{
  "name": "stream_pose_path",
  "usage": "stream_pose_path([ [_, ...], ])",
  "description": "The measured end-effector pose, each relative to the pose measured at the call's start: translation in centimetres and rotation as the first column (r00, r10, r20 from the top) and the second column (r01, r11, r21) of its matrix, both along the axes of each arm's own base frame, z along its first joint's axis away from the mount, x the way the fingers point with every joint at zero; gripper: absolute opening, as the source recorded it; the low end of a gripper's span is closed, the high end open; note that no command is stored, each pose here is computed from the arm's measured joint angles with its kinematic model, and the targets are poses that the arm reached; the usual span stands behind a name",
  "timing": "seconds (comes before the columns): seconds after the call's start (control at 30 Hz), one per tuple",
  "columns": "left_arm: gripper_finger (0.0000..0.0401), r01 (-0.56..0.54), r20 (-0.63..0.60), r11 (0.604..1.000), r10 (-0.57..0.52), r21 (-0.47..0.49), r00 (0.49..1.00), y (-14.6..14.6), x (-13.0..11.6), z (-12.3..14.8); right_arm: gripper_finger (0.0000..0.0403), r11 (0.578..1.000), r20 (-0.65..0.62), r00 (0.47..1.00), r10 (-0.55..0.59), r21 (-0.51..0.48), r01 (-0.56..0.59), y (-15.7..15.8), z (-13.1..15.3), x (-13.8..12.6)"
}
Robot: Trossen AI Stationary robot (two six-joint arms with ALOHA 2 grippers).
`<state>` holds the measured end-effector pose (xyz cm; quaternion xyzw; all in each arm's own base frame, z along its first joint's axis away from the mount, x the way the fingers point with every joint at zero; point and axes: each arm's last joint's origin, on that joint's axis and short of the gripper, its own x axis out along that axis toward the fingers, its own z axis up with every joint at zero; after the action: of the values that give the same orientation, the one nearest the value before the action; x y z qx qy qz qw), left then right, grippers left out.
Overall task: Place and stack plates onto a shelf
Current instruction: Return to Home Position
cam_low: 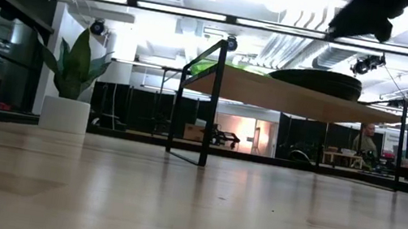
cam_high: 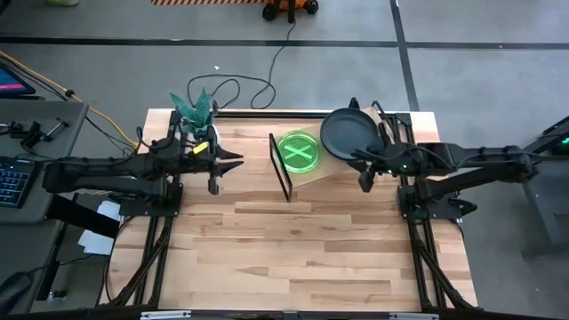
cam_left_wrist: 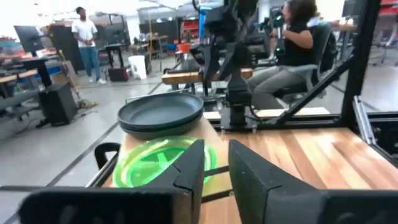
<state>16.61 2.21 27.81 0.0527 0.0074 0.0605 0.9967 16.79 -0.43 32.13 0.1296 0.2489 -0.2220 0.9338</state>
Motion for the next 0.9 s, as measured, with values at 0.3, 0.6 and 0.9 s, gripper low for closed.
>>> stream_pose_path([
  [0.3,0.0005,0.036,0.020,0.999,-0.035,-0.040,0.999,-1.0,-2.7,-6.0,0.0012,0.998,0.015,1.000,0.002,0.058,-0.002,0.9,-4.0,-2.3],
  [0.6,0.0000,0.099,0.050,0.993,-0.097,-0.056,0.994,-1.5,-5.2,-8.6,0.0005,0.996,0.093,0.992,0.086,0.023,-0.088,1.7,-3.7,-2.4],
  [0.9,0.0000,0.213,0.039,0.969,-0.210,-0.123,0.977,-2.9,-5.5,-10.8,0.0001,0.986,0.120,0.979,0.166,0.007,-0.168,2.7,-3.4,-2.4],
])
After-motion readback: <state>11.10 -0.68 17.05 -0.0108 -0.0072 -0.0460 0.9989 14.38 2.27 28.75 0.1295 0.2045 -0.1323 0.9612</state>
